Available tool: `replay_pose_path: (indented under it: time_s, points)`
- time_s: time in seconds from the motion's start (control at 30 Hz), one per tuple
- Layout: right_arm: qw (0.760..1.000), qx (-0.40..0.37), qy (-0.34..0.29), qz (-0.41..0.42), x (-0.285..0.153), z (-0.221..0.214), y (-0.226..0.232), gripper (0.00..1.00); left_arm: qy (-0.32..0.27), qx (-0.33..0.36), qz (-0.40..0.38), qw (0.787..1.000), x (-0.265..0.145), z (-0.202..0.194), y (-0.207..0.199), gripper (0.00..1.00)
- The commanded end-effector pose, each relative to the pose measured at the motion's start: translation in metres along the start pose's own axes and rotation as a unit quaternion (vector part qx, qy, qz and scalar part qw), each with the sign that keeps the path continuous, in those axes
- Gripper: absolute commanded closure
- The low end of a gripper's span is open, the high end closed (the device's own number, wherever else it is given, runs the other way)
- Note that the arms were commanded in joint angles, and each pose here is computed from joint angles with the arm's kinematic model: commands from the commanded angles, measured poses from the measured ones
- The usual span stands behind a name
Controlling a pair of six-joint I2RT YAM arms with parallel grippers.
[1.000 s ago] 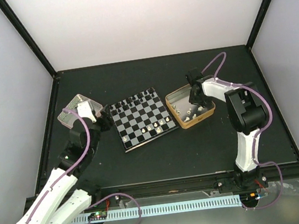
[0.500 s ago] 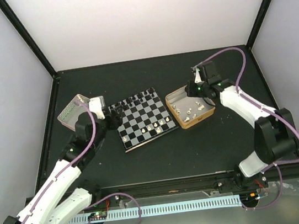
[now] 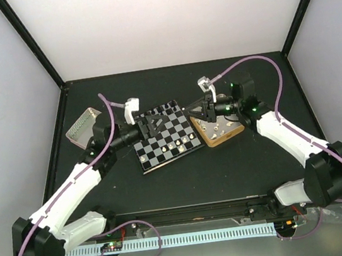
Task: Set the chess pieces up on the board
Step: Place the chess piece on the chessboard.
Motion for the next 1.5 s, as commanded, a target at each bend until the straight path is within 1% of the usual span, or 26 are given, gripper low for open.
replay_pose_path:
  time_s: [0.0,0.1,0.17,0.3,0.37,0.57,0.7,0.87,1.03,1.07,1.13,1.23,1.33,1.37,1.47]
  points:
    - [0.991,-0.075,0.04,0.105,-0.002,-0.002,0.04,0.89,-0.002,-0.025,-0.155,0.988,0.004,0.024,-0.037,0.28]
    - [0.987,-0.093,0.059,0.117,0.0,-0.006,0.049,0.89,0.02,-0.03,-0.218,0.975,0.009,0.028,-0.047,0.27]
    - [0.985,-0.1,0.067,0.122,0.001,-0.008,0.052,0.89,0.035,-0.044,-0.246,0.968,0.012,0.029,-0.051,0.28]
    - [0.983,-0.108,0.074,0.127,0.005,-0.01,0.055,0.88,0.048,-0.066,-0.268,0.96,0.016,0.027,-0.05,0.29]
    - [0.983,-0.11,0.08,0.126,0.007,-0.01,0.055,0.88,0.049,-0.072,-0.273,0.958,0.016,0.026,-0.05,0.33]
    - [0.984,-0.115,0.085,0.109,0.013,-0.009,0.053,0.88,0.071,-0.095,-0.271,0.955,0.02,0.021,-0.047,0.5]
    - [0.985,-0.123,0.086,0.089,0.017,-0.006,0.052,0.88,0.09,-0.118,-0.264,0.953,0.026,0.016,-0.041,0.56]
    - [0.983,-0.151,0.094,0.042,0.023,-0.005,0.05,0.88,0.107,-0.166,-0.264,0.944,0.03,0.013,-0.039,0.57]
    - [0.977,-0.182,0.107,-0.004,0.027,-0.004,0.05,0.88,0.11,-0.207,-0.259,0.937,0.031,0.011,-0.033,0.62]
    - [0.976,-0.187,0.108,-0.011,0.027,-0.005,0.05,0.88,0.106,-0.216,-0.257,0.936,0.03,0.011,-0.03,0.61]
    - [0.974,-0.199,0.106,-0.024,0.026,-0.005,0.05,0.88,0.103,-0.233,-0.254,0.933,0.029,0.009,-0.026,0.54]
    - [0.971,-0.215,0.102,-0.03,0.025,-0.007,0.054,0.88,0.105,-0.24,-0.256,0.93,0.029,0.01,-0.026,0.52]
    - [0.967,-0.233,0.102,-0.036,0.026,-0.008,0.058,0.88,0.104,-0.243,-0.256,0.93,0.029,0.012,-0.027,0.51]
    - [0.965,-0.238,0.103,-0.039,0.027,-0.009,0.059,0.88,0.106,-0.244,-0.254,0.93,0.029,0.012,-0.026,0.52]
    - [0.962,-0.246,0.11,-0.047,0.03,-0.011,0.06,0.89,0.114,-0.245,-0.245,0.931,0.031,0.01,-0.024,0.59]
Point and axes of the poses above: each gripper's point midway between its finger pads, its own x axis out along the fingers, its own y axis along the line the jaws close on, z = x × y, the point moved 7 cm from there along -x, back along the fingers, and after that the axes turned 12 degrees about x, right-handed, at the moved point
